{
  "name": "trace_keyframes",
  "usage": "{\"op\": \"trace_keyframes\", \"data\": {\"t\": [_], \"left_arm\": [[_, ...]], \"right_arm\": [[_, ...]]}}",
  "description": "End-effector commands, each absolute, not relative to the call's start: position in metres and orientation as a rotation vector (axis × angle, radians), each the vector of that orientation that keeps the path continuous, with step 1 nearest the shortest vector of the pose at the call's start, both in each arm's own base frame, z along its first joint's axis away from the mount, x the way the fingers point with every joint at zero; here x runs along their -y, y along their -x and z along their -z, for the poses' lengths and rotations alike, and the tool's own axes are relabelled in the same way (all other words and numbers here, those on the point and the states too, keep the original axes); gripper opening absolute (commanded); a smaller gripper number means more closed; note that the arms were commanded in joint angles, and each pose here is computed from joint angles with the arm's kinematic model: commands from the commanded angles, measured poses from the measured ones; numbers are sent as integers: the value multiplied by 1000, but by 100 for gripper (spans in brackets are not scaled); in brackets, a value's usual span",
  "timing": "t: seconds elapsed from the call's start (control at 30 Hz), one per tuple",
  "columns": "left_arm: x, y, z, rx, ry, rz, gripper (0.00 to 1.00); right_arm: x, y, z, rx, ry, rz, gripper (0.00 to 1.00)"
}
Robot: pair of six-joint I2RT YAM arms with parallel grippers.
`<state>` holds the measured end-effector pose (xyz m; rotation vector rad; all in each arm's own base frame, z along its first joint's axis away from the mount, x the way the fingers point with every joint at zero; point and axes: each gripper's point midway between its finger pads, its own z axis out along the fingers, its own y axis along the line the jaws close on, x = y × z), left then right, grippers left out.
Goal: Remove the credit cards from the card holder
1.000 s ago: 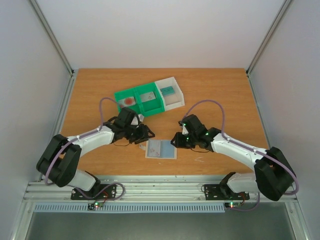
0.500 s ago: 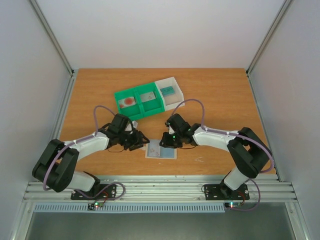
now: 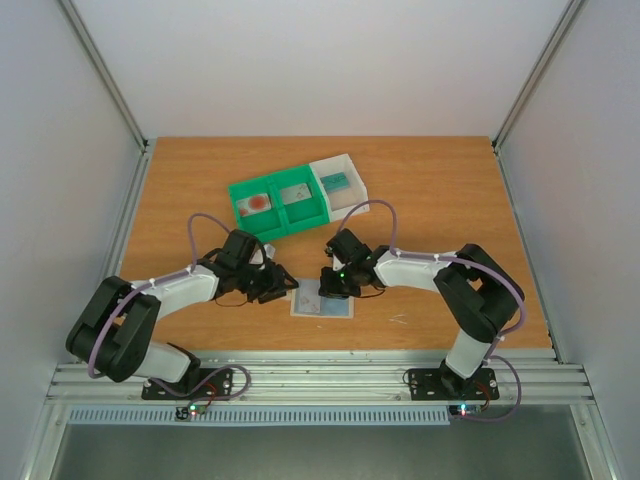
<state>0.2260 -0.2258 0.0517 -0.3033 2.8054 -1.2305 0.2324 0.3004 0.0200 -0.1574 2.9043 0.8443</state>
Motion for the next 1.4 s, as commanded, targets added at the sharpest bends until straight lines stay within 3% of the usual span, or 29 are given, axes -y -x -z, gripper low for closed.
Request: {"op": "trace_keyframes", "data": {"t": [0.0, 0.37, 0.83, 1.37], "left_arm": [[233, -232, -59, -2752, 263, 1305, 48], [252, -243, -85, -2621, 204, 1499, 55], [265, -250, -69, -2599, 179, 1595, 57], [251, -243, -46, -2679, 199, 1448, 56]], "right_arm": [[-288, -229, 0, -2956, 181, -705, 4], [-277, -226, 11, -2965, 185, -637, 1], [-276, -225, 8, -2942, 194, -652, 1], [-273, -225, 10, -2936, 196, -640, 1]]}}
